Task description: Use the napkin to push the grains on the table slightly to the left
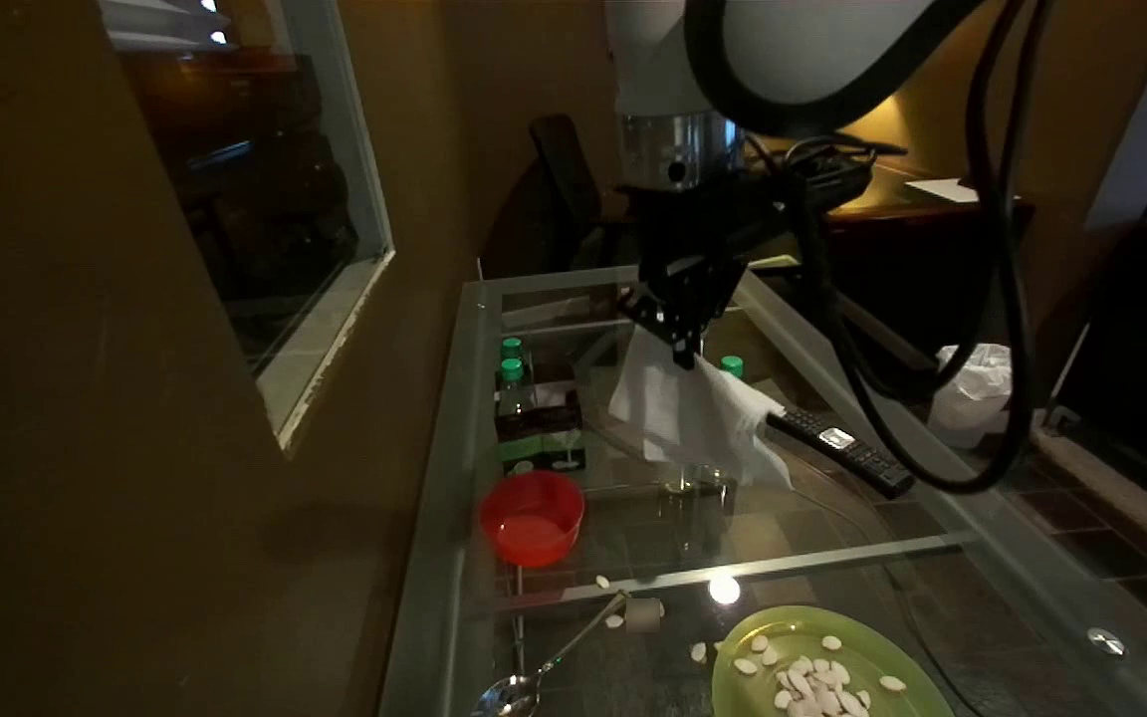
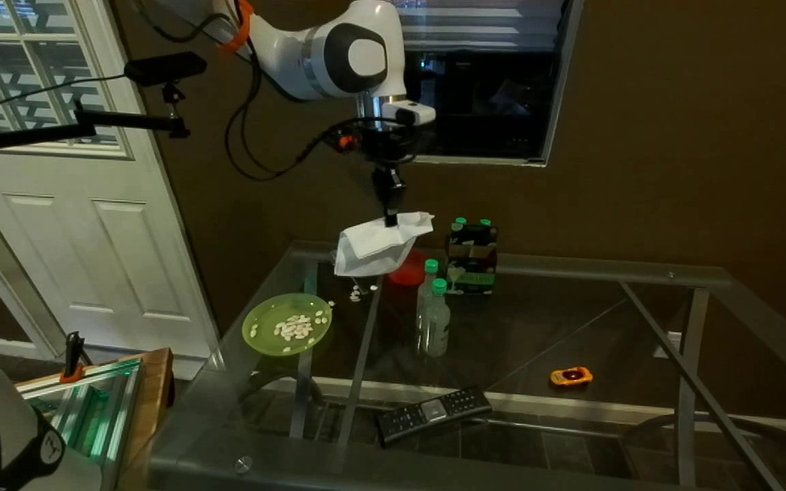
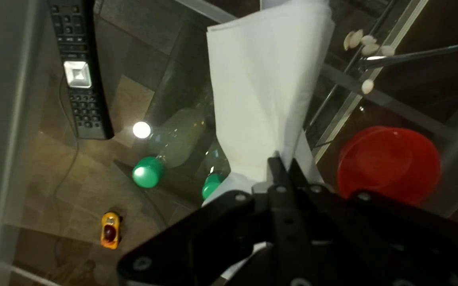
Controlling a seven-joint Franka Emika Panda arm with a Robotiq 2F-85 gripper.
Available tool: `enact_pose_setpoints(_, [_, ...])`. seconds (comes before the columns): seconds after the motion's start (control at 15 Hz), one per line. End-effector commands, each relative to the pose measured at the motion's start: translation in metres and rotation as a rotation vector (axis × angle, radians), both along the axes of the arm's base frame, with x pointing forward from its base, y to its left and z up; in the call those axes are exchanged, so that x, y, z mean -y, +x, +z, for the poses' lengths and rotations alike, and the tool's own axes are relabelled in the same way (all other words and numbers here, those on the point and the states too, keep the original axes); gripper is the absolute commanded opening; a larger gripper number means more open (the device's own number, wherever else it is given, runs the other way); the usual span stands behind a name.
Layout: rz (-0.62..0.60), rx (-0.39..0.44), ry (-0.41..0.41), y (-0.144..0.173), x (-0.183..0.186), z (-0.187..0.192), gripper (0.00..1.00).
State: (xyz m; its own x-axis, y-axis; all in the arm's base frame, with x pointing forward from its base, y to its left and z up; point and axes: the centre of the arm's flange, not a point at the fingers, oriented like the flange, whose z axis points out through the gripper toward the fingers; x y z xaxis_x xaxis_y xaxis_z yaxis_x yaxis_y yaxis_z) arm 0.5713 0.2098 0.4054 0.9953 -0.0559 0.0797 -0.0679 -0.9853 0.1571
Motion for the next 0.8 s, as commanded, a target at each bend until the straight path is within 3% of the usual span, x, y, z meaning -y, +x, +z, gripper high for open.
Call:
enact_pose_setpoints(0.0, [-0.015, 0.024, -0.010, 0.001, 0.008, 0.010, 0.01])
enact_pose_setpoints(0.33, [-0.003, 0.007, 0.016, 0.001, 0.005, 0.002, 0.01])
enact_pose_setpoints(0.47, [-0.081, 0.030, 0.002, 0.008, 0.026, 0.002, 0.01])
enact_pose_setpoints(0.73, [-0.233, 0.165, 0.019, 0.018, 0.081, 0.031, 0.01])
